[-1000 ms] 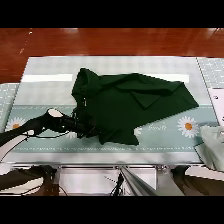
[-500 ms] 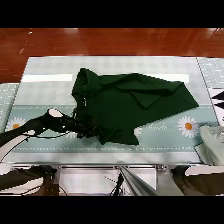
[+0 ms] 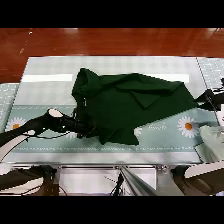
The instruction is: Fold the shirts.
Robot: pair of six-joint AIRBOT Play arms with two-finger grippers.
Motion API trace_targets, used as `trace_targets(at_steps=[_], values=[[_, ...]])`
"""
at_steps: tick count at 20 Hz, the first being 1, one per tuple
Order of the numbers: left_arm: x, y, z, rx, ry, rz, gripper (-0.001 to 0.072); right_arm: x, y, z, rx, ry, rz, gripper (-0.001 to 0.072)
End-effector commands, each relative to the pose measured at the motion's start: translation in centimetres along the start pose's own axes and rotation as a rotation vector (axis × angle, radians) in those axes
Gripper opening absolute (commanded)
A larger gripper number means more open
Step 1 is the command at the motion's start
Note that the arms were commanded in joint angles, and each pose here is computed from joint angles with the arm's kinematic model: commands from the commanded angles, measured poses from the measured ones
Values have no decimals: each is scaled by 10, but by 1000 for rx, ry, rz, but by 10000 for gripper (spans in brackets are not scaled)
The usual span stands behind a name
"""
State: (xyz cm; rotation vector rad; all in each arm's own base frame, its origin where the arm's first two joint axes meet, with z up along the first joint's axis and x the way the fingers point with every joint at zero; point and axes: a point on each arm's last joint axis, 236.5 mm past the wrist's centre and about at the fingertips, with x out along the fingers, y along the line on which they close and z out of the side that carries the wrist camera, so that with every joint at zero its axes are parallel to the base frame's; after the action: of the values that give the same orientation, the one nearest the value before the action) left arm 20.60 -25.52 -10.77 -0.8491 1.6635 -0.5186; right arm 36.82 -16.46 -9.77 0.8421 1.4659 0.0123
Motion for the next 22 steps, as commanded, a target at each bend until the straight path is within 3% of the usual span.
trace_targets(at_steps=[1,3,4,5,7,8,12,15,19,22], values=[[0,-2,0,4,1,-7,26,12,-3,6,22,-7,-34,482],[0,-2,1,5,-3,-6,26,25,1,5,31,16,-23,478],[-1,-3,2,11,-7,-9,26,34,6,4,33,34,-14,436],[-2,-7,5,35,-13,-14,26,41,11,4,24,43,-10,334],[-6,-18,15,67,-33,-28,26,46,29,8,-13,31,6,54],[-10,-27,22,99,-51,-40,25,41,44,11,-50,19,33,21],[-67,-109,65,323,-254,-134,23,-35,122,25,-234,-128,177,20],[-170,-220,78,641,-551,-187,23,-131,198,33,-361,-423,252,20],[-370,-347,10,1075,-1067,-152,23,-305,319,-1,-512,-941,465,19],[-489,-393,-79,1236,-1441,-135,23,-401,365,-68,-628,-1225,482,19]])
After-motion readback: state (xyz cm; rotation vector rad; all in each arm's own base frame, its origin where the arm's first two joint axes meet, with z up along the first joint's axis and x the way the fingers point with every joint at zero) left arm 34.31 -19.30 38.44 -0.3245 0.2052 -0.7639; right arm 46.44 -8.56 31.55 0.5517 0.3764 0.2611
